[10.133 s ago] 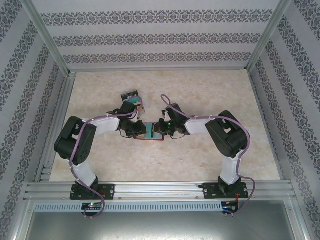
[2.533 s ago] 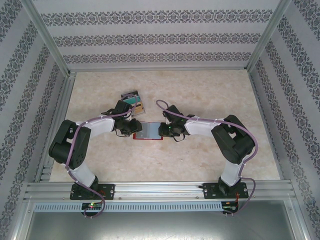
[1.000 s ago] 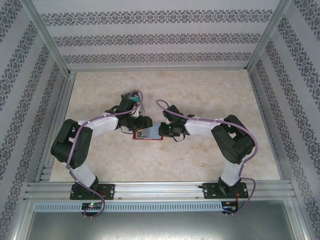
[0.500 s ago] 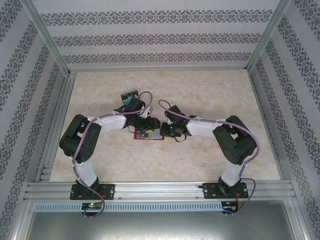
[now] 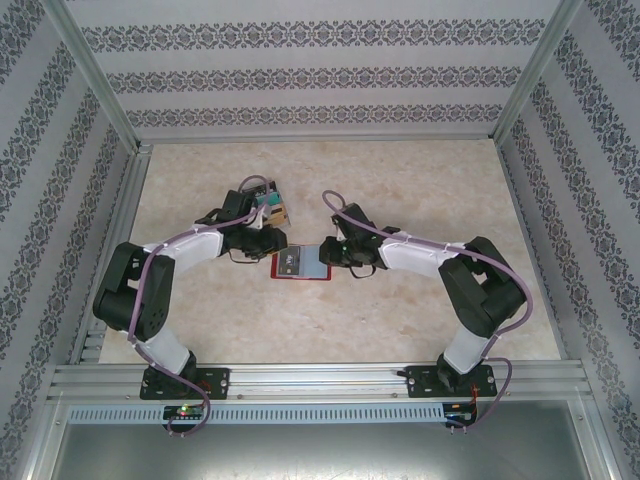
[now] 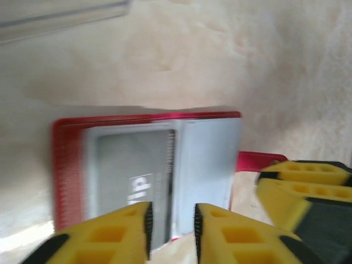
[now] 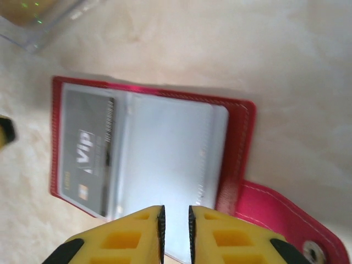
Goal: Take the credit cards out of the card holder
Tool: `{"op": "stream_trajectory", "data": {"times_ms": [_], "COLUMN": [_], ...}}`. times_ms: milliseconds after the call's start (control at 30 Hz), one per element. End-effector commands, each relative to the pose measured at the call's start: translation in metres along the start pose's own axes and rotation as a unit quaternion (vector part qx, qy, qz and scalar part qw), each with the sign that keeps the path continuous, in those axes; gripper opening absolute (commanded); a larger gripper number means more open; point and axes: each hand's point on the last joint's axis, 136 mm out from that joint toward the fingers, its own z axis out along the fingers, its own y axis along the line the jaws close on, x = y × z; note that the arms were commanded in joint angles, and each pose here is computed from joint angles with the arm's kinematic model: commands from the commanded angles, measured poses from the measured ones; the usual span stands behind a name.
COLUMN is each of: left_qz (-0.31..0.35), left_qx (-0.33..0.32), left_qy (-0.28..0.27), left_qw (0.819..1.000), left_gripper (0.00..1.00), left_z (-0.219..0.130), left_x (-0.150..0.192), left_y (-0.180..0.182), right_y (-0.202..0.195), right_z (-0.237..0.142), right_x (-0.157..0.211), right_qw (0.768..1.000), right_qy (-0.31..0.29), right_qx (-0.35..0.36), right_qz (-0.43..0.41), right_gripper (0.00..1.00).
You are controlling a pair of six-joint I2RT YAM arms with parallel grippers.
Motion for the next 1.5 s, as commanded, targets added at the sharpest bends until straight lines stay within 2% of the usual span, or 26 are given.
{"op": "stream_trajectory", "data": {"times_ms": [0,133,500,933,1267,1367,1433,1467], "left_qz": [-0.009,-0.021,-0.04,-0.043,-0.042,-0.042,-0.042,-0.043], "left_qx": [-0.033,-0.032,-0.033,-0.03,-0.028,-0.027,-0.028,-0.03], "left_qy": [0.023,0.038,0.059,0.062,0.064,0.064,0.064,0.063], "left_qw": [0.999,0.999,0.997,0.997,0.997,0.997,0.997,0.997], "left_gripper": [0.17,0.11,0.11,0.12,0.12,0.12,0.12,0.12], "left_z": [0.002,0.012,0.024,0.024,0.024,0.024,0.024,0.024], "left_x": [0.017,0.023,0.036,0.037,0.038,0.037,0.037,0.037], "left_y": [0.023,0.031,0.043,0.041,0.04,0.039,0.039,0.04], "right_y": [0.025,0.039,0.046,0.049,0.04,0.042,0.042,0.041], "right_z": [-0.003,0.009,0.044,0.057,0.062,0.061,0.06,0.059], "right_x": [-0.009,-0.005,0.012,0.016,0.02,0.02,0.02,0.019], "right_qw": [1.0,0.998,0.993,0.989,0.99,0.99,0.99,0.99], "right_qy": [-0.004,0.016,0.07,0.089,0.096,0.097,0.094,0.092], "right_qx": [-0.031,-0.057,-0.089,-0.107,-0.089,-0.095,-0.095,-0.094], "right_qz": [-0.003,0.0,0.032,0.043,0.052,0.051,0.051,0.051], "right_gripper": [0.22,0.21,0.21,0.21,0.22,0.12,0.01,0.0]}}
